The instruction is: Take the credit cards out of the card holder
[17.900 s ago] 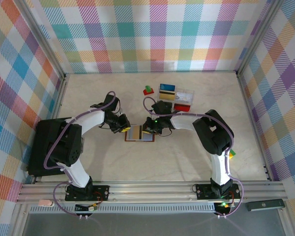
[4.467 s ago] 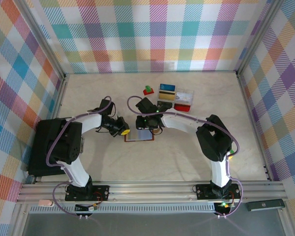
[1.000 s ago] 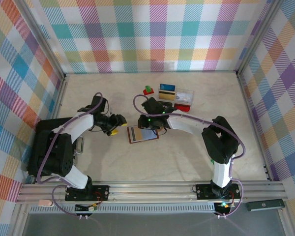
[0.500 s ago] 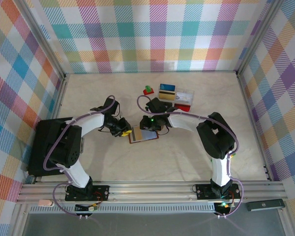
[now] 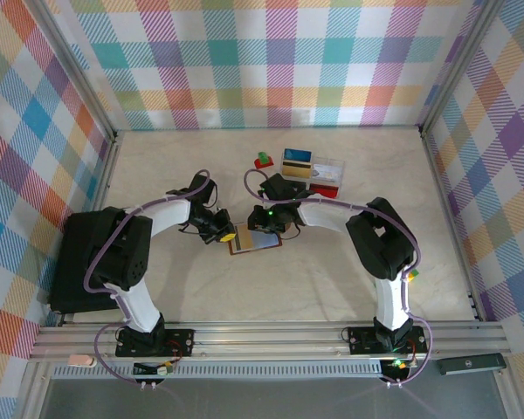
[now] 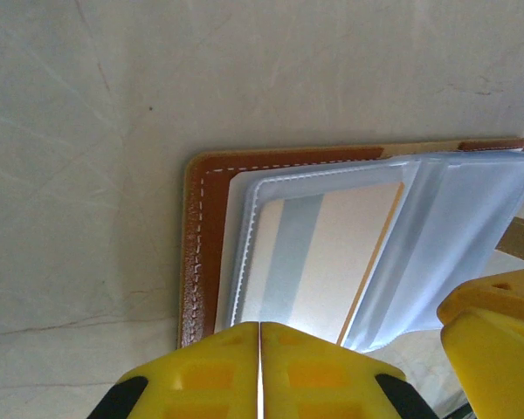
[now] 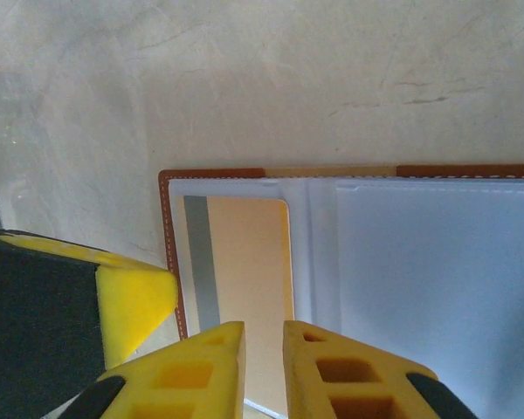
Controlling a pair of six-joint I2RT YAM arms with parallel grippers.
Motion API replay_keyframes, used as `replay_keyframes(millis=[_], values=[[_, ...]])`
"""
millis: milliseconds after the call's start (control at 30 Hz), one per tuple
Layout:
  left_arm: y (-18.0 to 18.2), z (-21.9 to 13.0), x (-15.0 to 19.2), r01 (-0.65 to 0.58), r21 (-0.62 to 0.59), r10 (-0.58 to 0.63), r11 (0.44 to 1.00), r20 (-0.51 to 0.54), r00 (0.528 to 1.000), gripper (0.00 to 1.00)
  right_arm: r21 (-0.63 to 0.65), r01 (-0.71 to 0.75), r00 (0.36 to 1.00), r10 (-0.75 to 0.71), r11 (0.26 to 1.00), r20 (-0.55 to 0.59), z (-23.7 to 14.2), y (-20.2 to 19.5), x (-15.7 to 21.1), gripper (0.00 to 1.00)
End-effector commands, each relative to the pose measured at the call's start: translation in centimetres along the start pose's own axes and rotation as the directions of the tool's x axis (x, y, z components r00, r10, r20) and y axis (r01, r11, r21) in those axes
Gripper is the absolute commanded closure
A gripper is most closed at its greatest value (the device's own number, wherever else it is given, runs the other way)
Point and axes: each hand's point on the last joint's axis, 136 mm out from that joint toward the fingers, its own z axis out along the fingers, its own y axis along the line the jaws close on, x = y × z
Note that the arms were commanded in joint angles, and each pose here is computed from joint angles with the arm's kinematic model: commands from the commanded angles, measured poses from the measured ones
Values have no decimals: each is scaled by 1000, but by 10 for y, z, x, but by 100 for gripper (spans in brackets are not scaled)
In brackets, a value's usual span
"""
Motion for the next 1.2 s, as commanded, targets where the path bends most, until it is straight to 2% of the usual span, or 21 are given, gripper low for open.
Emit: replay_keyframes(millis=[0,633,1167], values=[[2,4,1,-22,-20,21,1000,-11,1000,92,-23,-10,1000,9,1000,-28,7,-2,4,83],[30,18,6,-26,-114,22,993,-35,999,100,-43,-23,996,20,999,-82,20,-12,10,86],[32,21,7,-25,-121,20,992,-42,999,100,-94,-12,993,2,996,-115,25,-6,15,87]])
